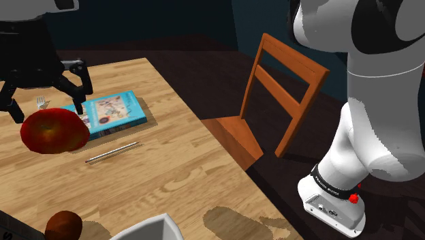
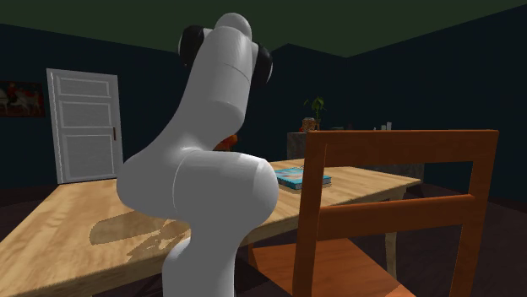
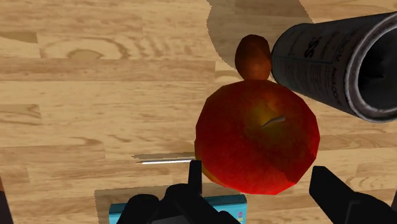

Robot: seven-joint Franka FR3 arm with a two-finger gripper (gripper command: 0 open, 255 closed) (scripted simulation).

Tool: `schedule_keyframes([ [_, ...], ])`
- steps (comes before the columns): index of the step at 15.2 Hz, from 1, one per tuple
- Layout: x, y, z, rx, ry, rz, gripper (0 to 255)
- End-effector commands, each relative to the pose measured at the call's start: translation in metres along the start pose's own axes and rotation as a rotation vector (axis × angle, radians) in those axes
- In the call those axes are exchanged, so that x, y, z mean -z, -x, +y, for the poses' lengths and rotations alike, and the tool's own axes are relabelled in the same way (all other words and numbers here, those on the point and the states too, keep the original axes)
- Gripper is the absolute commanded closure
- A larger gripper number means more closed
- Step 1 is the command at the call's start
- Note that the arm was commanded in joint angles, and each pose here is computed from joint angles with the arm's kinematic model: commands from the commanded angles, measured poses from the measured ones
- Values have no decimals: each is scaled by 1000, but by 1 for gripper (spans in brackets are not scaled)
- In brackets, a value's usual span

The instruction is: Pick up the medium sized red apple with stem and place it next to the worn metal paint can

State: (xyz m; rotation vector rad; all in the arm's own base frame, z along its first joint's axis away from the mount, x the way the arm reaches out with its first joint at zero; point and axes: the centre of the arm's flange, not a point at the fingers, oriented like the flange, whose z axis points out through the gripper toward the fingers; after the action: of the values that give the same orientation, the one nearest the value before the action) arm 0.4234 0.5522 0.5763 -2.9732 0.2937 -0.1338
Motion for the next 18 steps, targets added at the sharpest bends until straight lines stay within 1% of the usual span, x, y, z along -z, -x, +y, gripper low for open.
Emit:
schedule_keyframes([
  [1,-11,1,1,0,-1,0,255],
  [18,-99,7,15,0,-1,0,255],
])
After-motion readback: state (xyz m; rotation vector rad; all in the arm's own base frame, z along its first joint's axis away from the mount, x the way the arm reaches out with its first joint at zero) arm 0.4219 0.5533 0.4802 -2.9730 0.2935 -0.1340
